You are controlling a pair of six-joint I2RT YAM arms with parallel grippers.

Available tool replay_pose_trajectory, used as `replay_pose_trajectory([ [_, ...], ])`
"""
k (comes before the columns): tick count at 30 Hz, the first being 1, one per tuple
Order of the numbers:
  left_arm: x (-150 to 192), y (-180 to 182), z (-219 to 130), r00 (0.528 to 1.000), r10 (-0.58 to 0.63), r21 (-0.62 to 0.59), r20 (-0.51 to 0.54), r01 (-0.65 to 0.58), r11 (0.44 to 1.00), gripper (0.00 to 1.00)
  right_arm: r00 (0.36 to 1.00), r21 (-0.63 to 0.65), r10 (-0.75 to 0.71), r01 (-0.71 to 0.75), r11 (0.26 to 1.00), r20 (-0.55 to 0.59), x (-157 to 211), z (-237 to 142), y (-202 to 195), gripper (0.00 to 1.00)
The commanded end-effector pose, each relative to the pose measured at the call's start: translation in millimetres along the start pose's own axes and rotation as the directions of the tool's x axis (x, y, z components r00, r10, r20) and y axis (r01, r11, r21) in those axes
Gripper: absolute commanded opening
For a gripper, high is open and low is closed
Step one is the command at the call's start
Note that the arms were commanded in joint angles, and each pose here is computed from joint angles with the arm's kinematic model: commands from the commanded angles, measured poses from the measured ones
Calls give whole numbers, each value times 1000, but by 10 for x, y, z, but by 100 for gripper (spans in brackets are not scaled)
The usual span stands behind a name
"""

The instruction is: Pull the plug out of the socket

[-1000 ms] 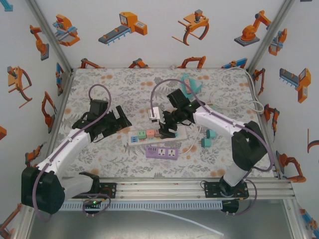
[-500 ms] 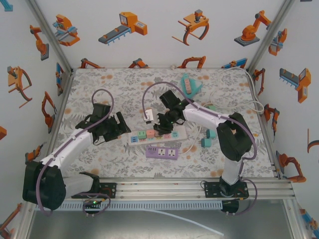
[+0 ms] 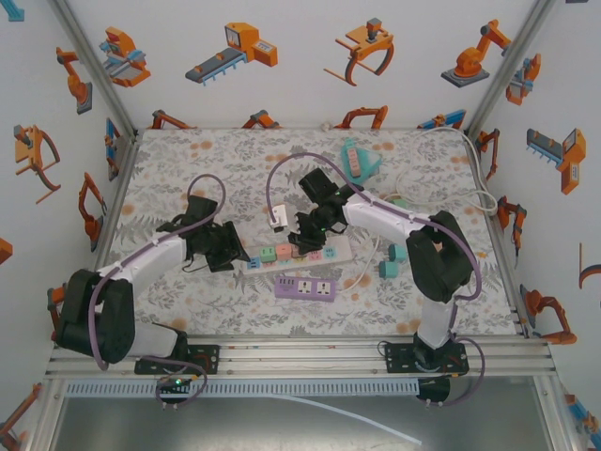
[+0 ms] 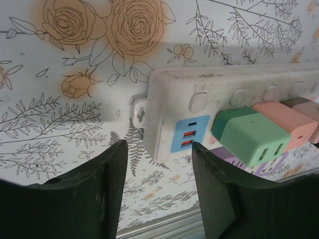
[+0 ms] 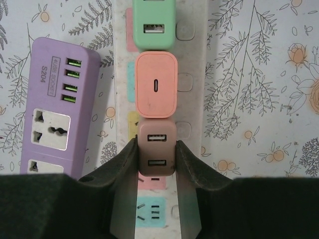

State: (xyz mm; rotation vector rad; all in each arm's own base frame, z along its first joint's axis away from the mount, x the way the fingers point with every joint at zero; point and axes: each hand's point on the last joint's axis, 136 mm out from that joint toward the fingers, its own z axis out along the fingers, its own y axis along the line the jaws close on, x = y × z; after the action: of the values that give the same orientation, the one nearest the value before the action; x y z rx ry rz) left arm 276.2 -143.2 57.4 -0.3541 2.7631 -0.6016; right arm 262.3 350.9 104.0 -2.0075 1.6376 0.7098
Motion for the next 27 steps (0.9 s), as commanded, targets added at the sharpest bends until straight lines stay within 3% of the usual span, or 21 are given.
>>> replay_pose_trajectory([
  [1, -23, -90, 34, 1000, 17, 44, -20, -16, 999, 53, 999, -3, -32, 32, 999, 23, -131, -11, -37, 24],
  [8, 33, -42, 169, 998, 13, 29, -64, -11, 1000, 49, 999, -3, -18, 18, 1000, 26, -147, -23, -45, 21],
  [11, 82, 70, 191, 996, 6, -30, -90, -9, 1000, 45, 999, 1, 7, -7, 1000, 31, -180, -37, -69, 20],
  [27, 232, 276, 213, 989, -2, -124, -147, -17, 992, 45, 994, -9, -13, 14, 1000, 108, -430, -253, 23, 15],
])
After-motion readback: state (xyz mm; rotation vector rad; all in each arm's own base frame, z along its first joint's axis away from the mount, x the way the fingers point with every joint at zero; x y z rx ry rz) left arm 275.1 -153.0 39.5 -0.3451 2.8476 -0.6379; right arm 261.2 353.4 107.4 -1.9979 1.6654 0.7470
